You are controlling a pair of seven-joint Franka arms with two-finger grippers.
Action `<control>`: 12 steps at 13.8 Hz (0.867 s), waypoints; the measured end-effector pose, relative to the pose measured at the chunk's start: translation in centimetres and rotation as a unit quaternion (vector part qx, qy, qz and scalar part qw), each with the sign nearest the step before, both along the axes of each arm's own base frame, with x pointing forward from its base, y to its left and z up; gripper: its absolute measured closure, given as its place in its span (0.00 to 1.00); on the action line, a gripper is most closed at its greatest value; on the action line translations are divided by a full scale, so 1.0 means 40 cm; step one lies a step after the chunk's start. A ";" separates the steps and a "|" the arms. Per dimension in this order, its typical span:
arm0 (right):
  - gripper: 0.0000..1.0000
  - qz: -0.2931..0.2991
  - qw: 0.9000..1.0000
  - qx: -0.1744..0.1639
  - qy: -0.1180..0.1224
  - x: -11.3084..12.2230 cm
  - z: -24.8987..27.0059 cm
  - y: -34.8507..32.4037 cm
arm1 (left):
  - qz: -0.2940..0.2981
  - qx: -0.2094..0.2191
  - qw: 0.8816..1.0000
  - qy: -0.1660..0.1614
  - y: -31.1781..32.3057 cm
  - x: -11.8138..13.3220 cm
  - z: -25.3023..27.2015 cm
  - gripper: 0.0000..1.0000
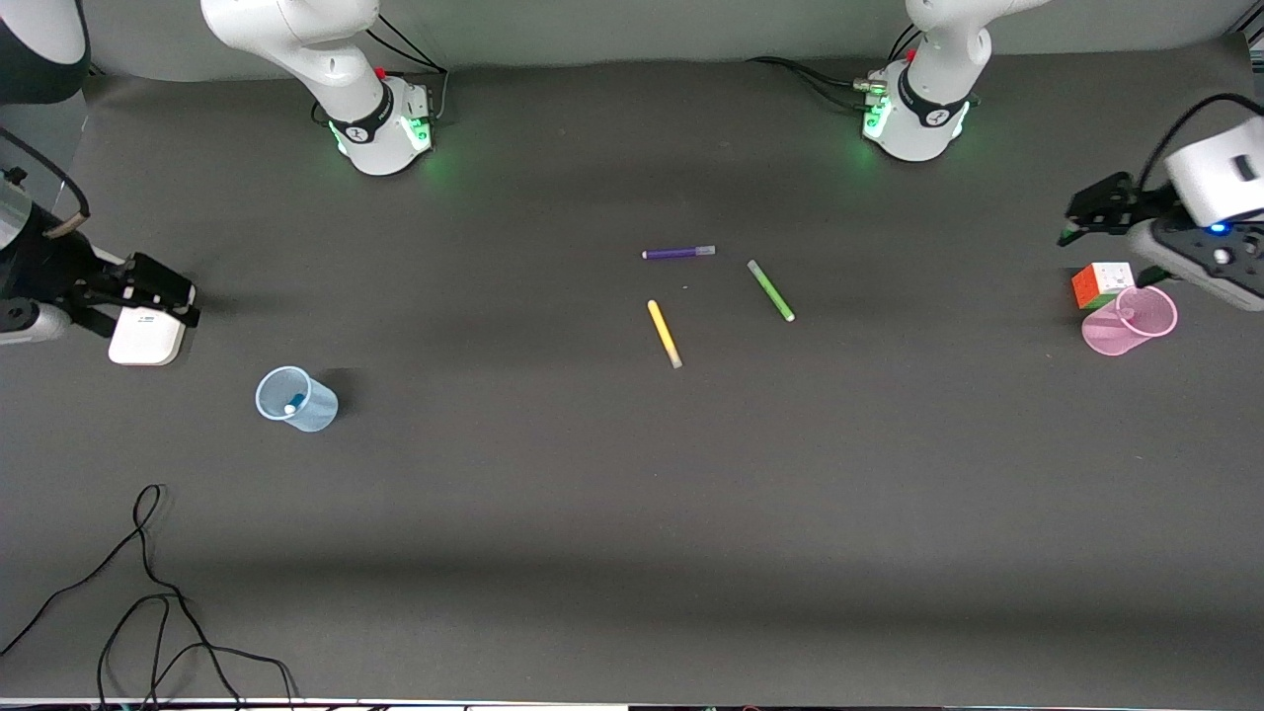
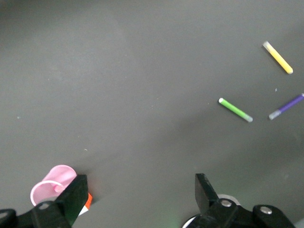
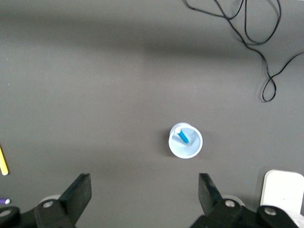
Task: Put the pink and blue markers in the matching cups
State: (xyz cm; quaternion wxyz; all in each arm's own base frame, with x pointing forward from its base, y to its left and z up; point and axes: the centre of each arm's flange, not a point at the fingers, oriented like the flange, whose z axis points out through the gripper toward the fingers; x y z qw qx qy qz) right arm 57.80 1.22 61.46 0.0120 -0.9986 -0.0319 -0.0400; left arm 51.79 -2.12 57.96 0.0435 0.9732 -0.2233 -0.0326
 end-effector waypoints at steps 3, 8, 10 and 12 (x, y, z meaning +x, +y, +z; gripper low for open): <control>0.00 -0.001 1.000 -0.001 0.019 0.000 -0.009 -0.003 | 0.082 0.034 0.996 0.004 -0.125 -0.008 0.001 0.00; 0.00 -0.001 0.999 0.000 0.037 -0.020 -0.035 -0.004 | 0.133 0.048 0.990 0.014 -0.173 -0.009 -0.002 0.00; 0.00 -0.001 0.999 0.000 0.041 -0.026 -0.043 -0.004 | 0.137 0.049 0.989 0.022 -0.162 -0.008 -0.005 0.00; 0.00 -0.001 0.999 0.001 0.038 -0.026 -0.039 -0.005 | 0.138 0.049 0.989 0.023 -0.159 -0.006 -0.006 0.00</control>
